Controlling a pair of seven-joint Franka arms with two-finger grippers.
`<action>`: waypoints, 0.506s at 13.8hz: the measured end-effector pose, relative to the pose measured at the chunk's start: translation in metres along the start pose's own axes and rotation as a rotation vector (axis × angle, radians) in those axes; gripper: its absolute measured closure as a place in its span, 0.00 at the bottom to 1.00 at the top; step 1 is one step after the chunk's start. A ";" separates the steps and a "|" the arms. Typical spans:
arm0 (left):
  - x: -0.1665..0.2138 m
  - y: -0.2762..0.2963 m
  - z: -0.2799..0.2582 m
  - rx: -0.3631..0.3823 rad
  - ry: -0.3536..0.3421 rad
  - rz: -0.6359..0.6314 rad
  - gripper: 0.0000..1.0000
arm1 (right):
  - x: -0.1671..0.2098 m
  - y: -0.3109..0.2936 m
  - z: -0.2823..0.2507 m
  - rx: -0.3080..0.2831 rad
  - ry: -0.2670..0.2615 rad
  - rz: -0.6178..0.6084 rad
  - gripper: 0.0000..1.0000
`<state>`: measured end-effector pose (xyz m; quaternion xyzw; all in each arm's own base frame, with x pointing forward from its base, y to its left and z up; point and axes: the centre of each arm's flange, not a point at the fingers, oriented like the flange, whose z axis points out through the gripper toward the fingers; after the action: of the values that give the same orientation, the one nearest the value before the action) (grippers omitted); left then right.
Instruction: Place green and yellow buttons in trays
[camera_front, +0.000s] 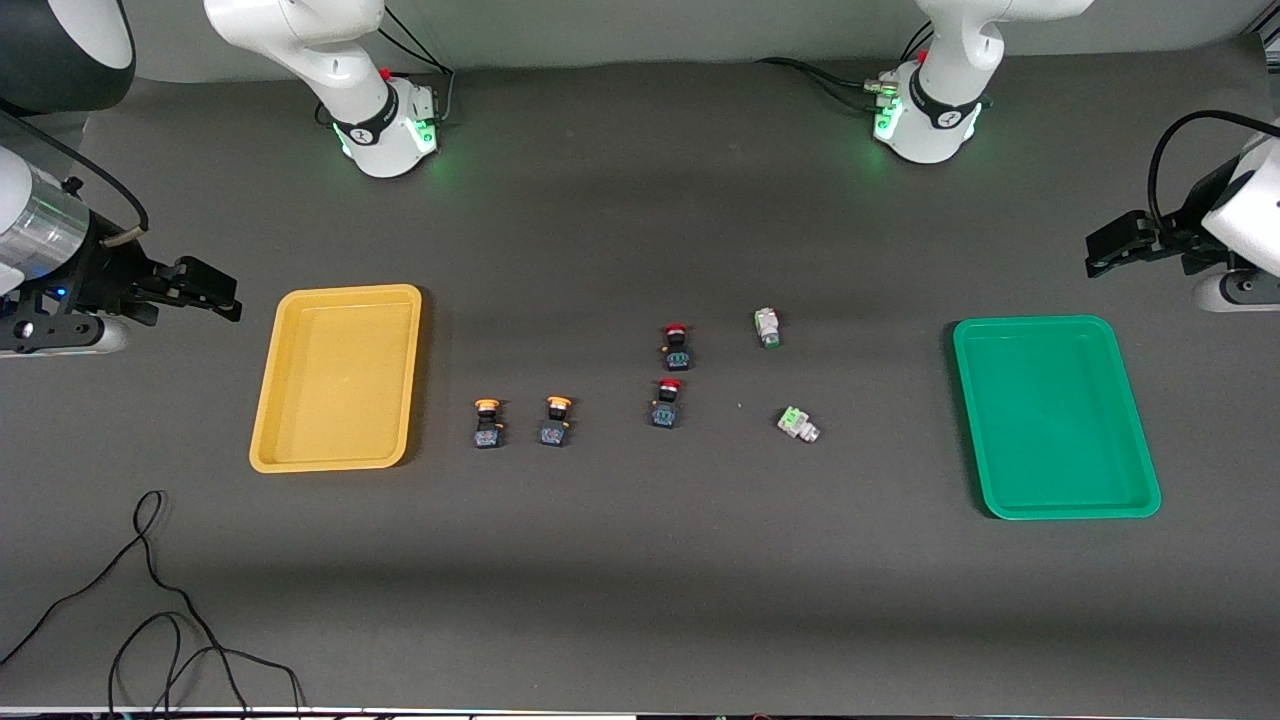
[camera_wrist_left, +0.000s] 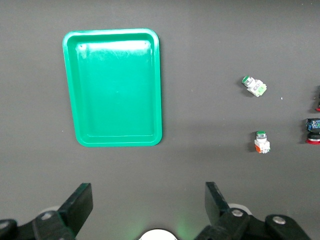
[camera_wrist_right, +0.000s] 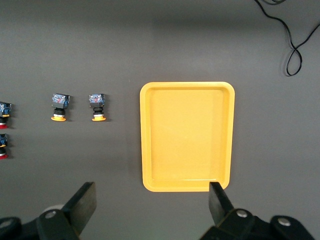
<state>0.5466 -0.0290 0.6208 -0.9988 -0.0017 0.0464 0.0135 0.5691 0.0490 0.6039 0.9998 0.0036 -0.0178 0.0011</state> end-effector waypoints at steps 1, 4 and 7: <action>0.000 0.001 0.000 -0.004 0.000 0.001 0.00 | 0.000 0.000 0.000 0.000 0.000 0.000 0.00; 0.000 0.003 0.001 -0.032 -0.004 0.002 0.00 | 0.000 0.000 0.001 0.001 -0.002 0.000 0.00; -0.001 0.003 0.002 -0.034 -0.007 0.002 0.00 | 0.000 0.000 0.001 0.001 -0.002 0.000 0.00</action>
<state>0.5458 -0.0320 0.6191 -0.9988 -0.0014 0.0497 -0.0034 0.5695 0.0492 0.6027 0.9998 0.0036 -0.0190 0.0005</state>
